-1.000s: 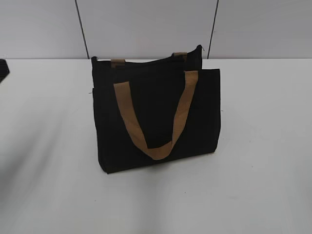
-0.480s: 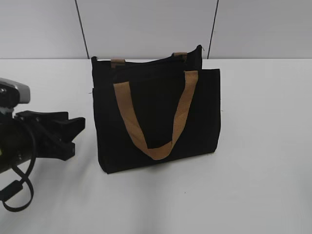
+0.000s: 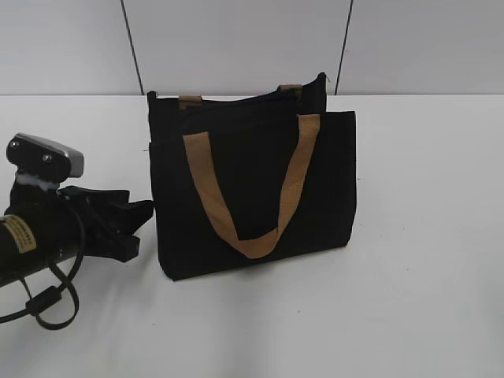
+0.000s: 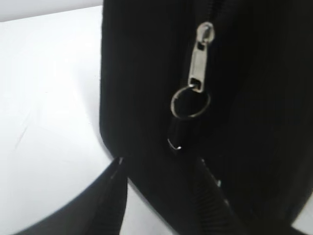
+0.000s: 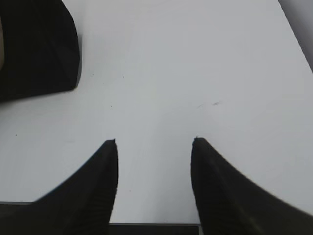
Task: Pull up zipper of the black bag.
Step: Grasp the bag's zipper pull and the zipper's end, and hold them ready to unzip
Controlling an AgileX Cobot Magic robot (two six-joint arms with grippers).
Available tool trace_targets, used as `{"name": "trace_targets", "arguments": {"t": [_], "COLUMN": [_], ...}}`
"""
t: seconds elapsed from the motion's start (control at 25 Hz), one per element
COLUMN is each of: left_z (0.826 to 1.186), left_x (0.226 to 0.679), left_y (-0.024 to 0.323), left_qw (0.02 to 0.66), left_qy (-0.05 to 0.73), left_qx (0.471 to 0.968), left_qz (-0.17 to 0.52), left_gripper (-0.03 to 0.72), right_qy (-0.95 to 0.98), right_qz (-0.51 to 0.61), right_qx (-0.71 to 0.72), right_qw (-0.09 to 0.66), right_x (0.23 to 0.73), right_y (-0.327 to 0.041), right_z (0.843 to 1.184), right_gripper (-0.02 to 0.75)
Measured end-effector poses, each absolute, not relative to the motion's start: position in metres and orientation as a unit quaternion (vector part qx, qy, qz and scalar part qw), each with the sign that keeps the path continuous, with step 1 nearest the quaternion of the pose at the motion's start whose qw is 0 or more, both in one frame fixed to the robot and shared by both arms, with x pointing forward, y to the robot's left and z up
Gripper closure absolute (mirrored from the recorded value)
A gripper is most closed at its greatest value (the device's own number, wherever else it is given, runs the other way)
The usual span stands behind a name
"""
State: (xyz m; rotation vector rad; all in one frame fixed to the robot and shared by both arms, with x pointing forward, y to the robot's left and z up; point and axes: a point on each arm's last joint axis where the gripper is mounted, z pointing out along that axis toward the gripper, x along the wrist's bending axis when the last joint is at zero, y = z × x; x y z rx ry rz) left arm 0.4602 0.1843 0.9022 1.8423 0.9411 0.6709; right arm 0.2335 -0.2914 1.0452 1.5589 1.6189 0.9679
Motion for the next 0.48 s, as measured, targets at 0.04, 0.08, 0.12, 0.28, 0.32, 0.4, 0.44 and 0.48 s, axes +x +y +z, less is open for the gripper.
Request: {"name": "trace_targets", "arguments": {"t": [0.04,0.08,0.12,0.28,0.32,0.4,0.44,0.48], "left_z": [0.901,0.9,0.899,0.894,0.892,0.89,0.89,0.889], "left_x": [0.464,0.468,0.471,0.479,0.479,0.48,0.481,0.482], "left_y": [0.185,0.185,0.184,0.176,0.174,0.171,0.171,0.172], "left_qw": [0.462,0.46,0.458,0.463,0.464,0.465,0.465,0.465], "left_qy": [0.386,0.387,0.383,0.361,0.354,0.345,0.345,0.345], "left_qx": [0.75,0.751,0.754,0.773,0.778,0.783,0.784,0.784], "left_qz": [0.274,0.275,0.272,0.24,0.234,0.226,0.225,0.226], "left_gripper": [0.348,0.347,0.347,0.318,0.302,0.273,0.264,0.258], "right_qy": [0.622,0.622,0.622,0.622,0.622,0.622,0.622,0.622], "right_qz": [0.372,0.372,0.372,0.372,0.372,0.372,0.372,0.372], "right_qx": [0.599,0.599,0.599,0.599,0.599,0.599,0.599,0.599], "right_qw": [0.34,0.34,0.34,0.34,0.34,0.34,0.34,0.34], "right_x": [0.233,0.233,0.233,0.233,0.233,0.233,0.233,0.233], "right_y": [-0.291,-0.291,-0.291,-0.291,-0.291,-0.291,-0.291,-0.291], "right_z": [1.045,1.045,1.045,1.045,1.045,1.045,1.045,1.045], "right_gripper": [0.357,0.357,0.357,0.357,0.357,0.357,0.357,0.357]}}
